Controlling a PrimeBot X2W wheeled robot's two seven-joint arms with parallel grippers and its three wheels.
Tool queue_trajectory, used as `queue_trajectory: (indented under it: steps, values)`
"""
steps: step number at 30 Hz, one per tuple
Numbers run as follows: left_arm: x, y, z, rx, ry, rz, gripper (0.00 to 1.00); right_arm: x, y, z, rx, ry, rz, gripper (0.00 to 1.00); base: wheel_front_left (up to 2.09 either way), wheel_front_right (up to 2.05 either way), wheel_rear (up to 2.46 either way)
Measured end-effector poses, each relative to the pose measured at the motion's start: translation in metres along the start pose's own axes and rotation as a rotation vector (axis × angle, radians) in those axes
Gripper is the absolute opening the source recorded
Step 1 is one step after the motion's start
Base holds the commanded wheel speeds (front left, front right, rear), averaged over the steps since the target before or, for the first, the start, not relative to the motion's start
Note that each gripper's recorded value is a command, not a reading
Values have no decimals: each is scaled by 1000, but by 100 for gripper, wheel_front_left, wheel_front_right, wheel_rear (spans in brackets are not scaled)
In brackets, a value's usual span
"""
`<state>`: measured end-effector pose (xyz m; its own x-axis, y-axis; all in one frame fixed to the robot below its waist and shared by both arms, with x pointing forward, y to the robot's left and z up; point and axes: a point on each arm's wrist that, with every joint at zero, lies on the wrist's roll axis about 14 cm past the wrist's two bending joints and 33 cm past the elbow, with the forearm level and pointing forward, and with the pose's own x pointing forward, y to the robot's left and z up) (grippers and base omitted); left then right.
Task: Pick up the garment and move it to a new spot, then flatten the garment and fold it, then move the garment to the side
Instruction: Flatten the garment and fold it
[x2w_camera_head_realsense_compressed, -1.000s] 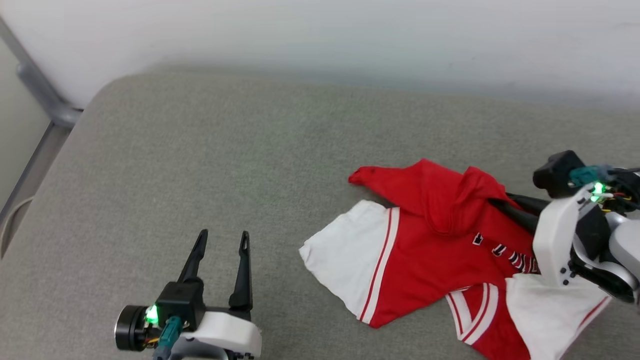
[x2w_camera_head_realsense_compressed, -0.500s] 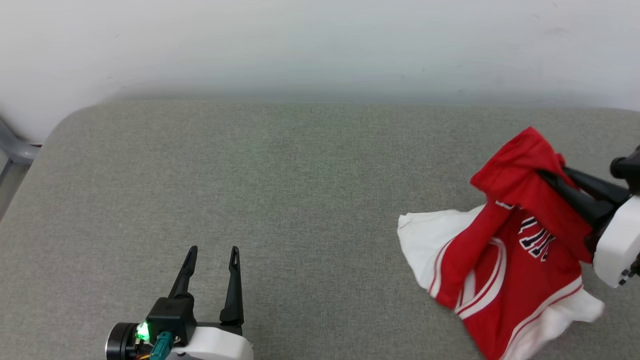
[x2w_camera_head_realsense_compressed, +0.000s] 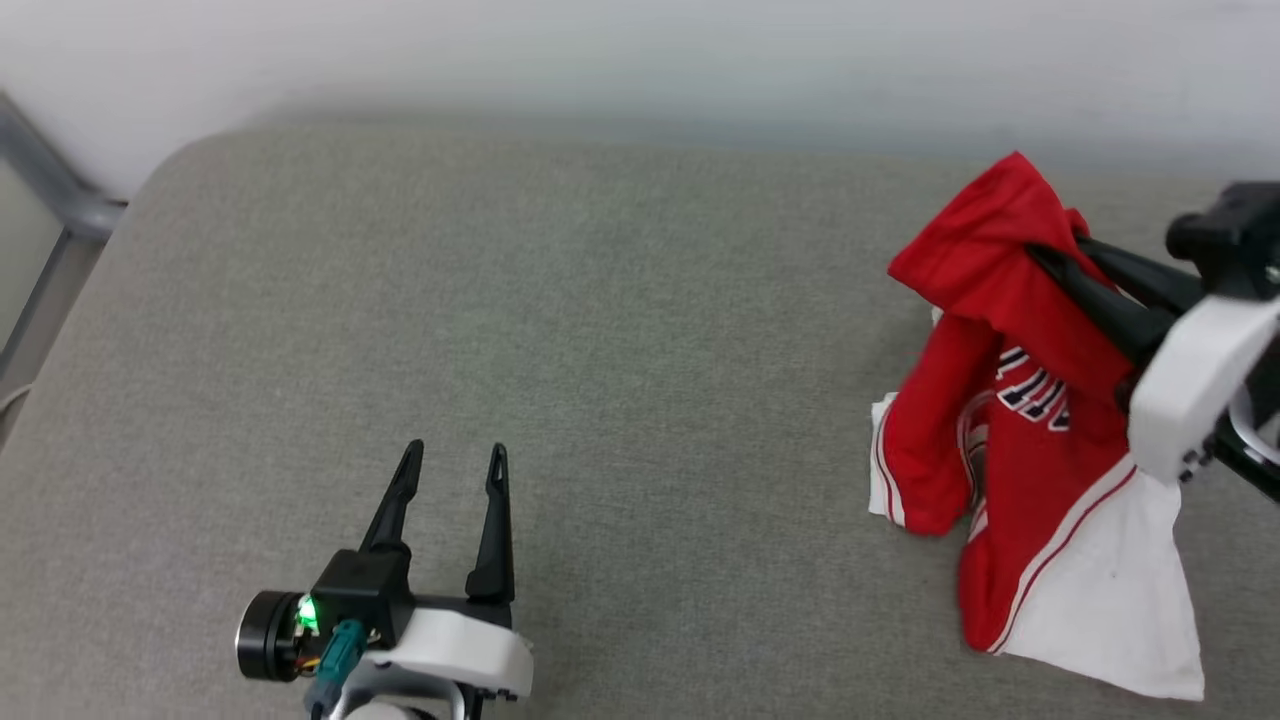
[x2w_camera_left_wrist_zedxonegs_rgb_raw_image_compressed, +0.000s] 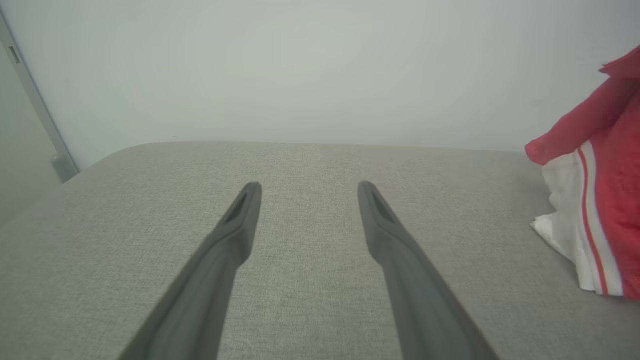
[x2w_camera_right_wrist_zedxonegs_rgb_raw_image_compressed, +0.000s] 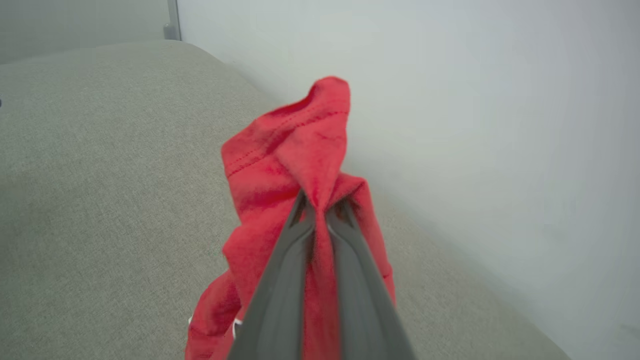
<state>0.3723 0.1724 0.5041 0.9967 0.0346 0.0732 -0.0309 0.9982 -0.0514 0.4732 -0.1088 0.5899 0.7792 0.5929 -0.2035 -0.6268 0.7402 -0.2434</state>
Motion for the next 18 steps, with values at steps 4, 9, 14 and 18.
queue_trajectory:
  steps: [4,9,14,18]
  values:
    - [8,3,-5,-6,13,12,100,40,2,-20,8,78,38,0,0,0,0]
    - [15,10,-12,-6,33,38,100,86,2,-64,32,216,57,0,0,0,0]
    - [16,17,-17,1,49,64,100,107,14,-134,97,422,68,0,0,0,0]
    - [16,22,-20,10,61,80,100,106,29,-177,143,550,84,0,0,0,0]
